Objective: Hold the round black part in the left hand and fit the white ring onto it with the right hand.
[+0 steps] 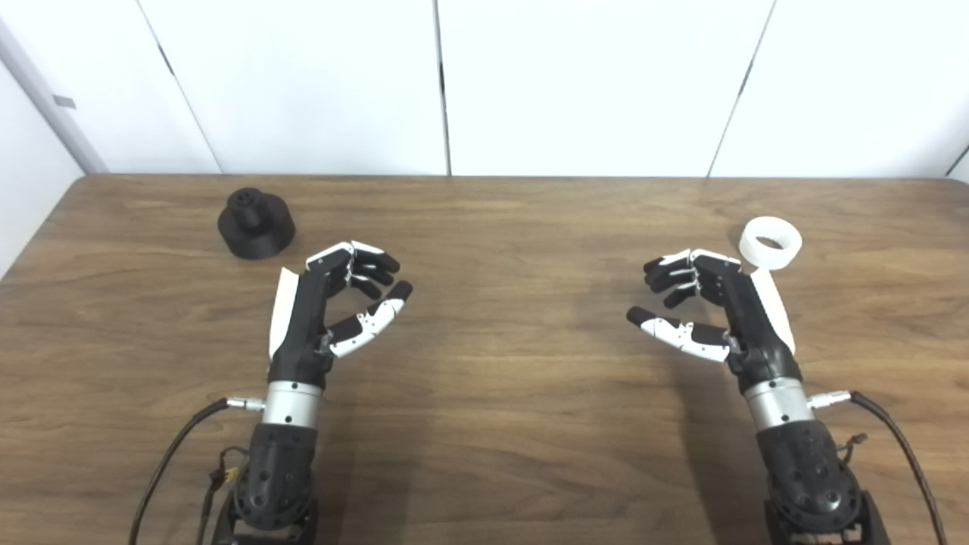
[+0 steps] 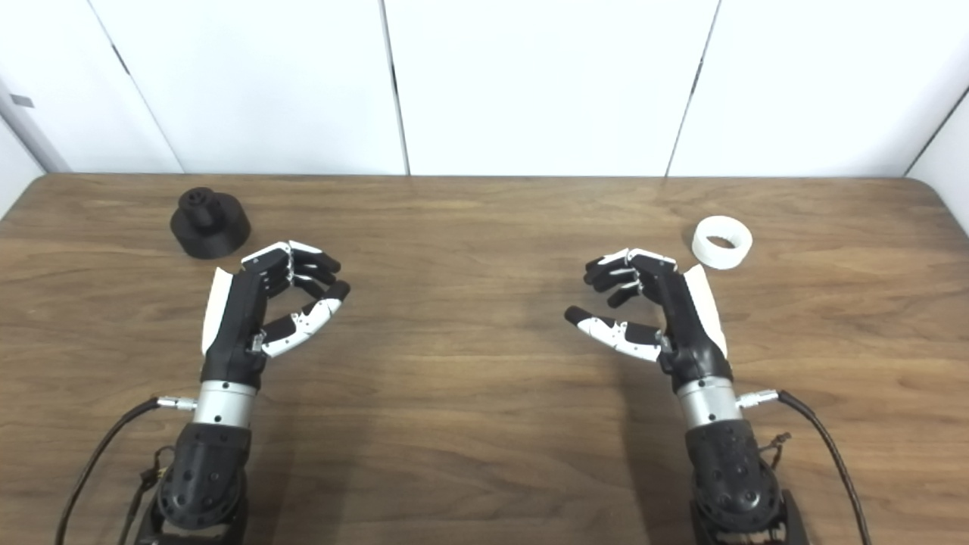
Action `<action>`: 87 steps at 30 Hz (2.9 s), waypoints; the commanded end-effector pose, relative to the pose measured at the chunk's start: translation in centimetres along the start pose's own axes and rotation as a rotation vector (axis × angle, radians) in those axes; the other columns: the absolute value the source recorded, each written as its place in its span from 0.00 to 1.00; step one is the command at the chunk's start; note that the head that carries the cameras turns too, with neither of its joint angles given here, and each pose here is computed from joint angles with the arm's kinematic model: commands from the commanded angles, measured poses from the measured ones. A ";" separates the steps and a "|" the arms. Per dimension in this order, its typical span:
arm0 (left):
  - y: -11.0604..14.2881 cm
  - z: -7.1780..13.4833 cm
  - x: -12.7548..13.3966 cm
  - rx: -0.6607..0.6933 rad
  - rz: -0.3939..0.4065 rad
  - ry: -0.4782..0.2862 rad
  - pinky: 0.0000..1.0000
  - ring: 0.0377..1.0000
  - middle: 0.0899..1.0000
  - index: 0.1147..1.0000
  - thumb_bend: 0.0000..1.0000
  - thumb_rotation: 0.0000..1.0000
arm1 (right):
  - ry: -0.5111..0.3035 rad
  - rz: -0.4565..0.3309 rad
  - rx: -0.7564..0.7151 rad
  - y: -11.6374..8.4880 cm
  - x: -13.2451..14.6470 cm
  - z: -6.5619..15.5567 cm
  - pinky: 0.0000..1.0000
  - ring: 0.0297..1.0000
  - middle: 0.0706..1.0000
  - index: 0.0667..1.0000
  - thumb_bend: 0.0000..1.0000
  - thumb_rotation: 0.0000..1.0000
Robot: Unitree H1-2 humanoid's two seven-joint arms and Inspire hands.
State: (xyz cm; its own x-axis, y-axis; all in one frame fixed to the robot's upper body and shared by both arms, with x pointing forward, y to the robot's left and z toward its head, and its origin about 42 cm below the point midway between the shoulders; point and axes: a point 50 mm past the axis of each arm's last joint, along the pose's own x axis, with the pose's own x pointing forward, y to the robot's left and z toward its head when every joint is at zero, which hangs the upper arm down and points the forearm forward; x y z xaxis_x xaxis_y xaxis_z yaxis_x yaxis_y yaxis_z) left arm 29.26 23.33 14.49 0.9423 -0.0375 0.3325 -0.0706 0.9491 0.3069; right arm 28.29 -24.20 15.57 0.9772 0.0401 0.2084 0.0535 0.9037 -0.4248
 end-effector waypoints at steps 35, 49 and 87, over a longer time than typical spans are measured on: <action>-3.2 1.5 1.2 -0.032 0.016 -0.077 0.44 0.54 0.56 0.43 0.50 0.07 | -0.061 -0.037 0.003 -4.0 0.6 -1.1 0.44 0.54 0.62 0.46 0.51 0.13; 0.6 2.7 2.7 0.232 0.015 -0.066 0.48 0.58 0.61 0.43 0.51 0.08 | -0.059 -0.035 0.002 -4.4 0.8 -1.2 0.46 0.55 0.62 0.46 0.51 0.13; 10.6 4.9 12.3 0.901 0.130 0.000 0.60 0.79 0.80 0.66 0.79 0.30 | -0.045 -0.036 -0.004 -5.1 0.8 -1.7 0.46 0.55 0.62 0.46 0.51 0.13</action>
State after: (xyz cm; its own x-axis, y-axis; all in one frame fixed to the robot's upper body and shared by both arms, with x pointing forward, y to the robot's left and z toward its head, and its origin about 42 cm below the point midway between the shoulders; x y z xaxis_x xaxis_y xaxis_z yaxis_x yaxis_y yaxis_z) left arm 37.33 30.77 23.31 0.9445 0.0566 0.3235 -0.3200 0.3812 0.8673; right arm 28.47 -29.08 14.57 0.9829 0.0064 0.1841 0.0712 0.9085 -0.4119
